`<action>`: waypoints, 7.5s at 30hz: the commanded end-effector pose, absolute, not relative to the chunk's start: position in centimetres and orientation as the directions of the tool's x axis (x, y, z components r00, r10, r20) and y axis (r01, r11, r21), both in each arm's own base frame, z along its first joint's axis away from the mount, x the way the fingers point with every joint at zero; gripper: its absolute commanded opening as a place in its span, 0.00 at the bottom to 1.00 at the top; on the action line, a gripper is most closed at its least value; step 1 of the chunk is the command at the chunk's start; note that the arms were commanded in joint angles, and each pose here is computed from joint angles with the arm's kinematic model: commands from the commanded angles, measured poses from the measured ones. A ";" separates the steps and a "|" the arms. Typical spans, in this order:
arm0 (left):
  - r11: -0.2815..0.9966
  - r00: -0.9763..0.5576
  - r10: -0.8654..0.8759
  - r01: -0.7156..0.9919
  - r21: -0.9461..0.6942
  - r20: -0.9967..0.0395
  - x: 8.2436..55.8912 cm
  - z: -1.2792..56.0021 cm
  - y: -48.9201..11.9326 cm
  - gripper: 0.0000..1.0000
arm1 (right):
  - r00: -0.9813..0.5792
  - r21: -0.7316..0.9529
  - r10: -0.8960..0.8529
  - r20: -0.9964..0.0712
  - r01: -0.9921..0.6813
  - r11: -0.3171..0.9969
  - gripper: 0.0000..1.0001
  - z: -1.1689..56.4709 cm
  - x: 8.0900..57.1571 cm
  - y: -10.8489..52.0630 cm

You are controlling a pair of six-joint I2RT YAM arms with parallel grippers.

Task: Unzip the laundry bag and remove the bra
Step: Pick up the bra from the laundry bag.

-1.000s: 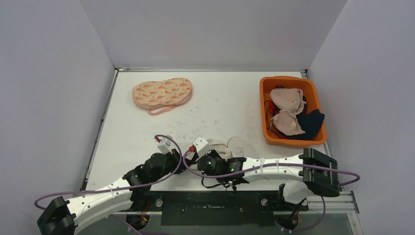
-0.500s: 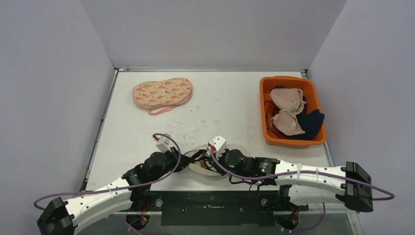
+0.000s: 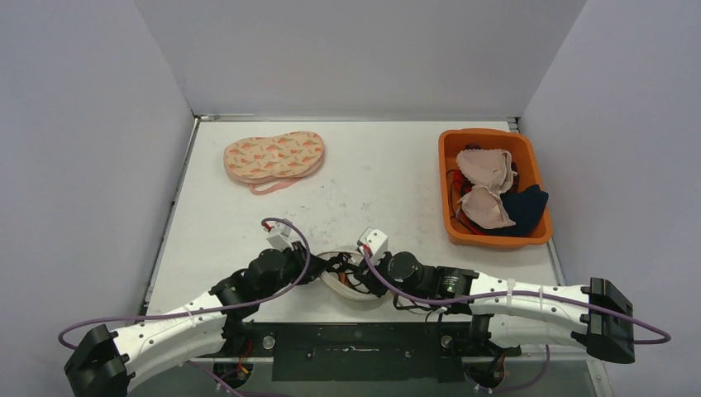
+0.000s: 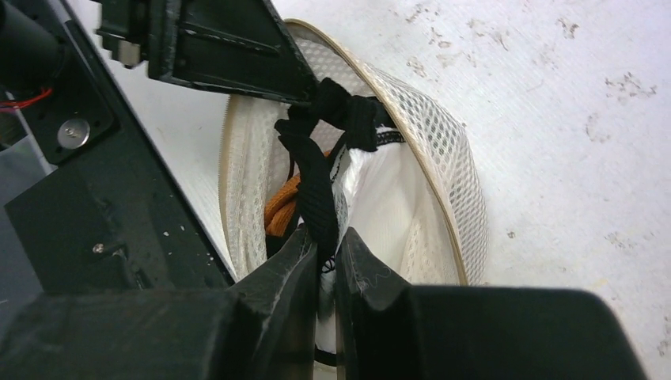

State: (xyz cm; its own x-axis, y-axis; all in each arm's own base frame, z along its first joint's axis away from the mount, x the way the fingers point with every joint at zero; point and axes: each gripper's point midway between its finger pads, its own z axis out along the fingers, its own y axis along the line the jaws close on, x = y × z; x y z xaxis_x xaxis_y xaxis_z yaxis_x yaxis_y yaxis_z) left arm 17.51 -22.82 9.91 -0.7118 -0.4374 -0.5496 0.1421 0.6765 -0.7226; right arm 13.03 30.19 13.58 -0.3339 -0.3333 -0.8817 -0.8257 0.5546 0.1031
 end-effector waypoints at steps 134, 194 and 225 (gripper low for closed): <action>0.637 -0.659 -0.493 0.172 -0.752 -0.568 17.4 15.4 -21.3 0.56 | -0.303 0.278 -0.050 -0.952 -0.919 0.279 0.05 30.2 11.1 29.2; 0.587 -0.755 -0.451 0.151 -0.795 -0.477 15.1 15.6 -22.2 0.67 | -0.701 0.653 0.218 -0.679 -0.441 0.616 0.68 14.2 15.7 27.1; 0.629 -0.764 -0.547 -0.104 -0.771 -0.343 11.4 15.7 -24.0 0.64 | -0.633 0.629 0.297 -0.715 -0.395 0.670 0.71 13.9 17.1 24.6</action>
State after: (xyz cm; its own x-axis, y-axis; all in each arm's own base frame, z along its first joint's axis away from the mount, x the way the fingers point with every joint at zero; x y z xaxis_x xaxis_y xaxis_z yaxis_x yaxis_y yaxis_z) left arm 9.25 -23.05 13.49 -0.8418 -0.4317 -0.3240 -0.0801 0.6936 -0.7159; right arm 16.61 24.80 13.14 -0.6594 0.2564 -0.7067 -0.3933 0.6835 0.6149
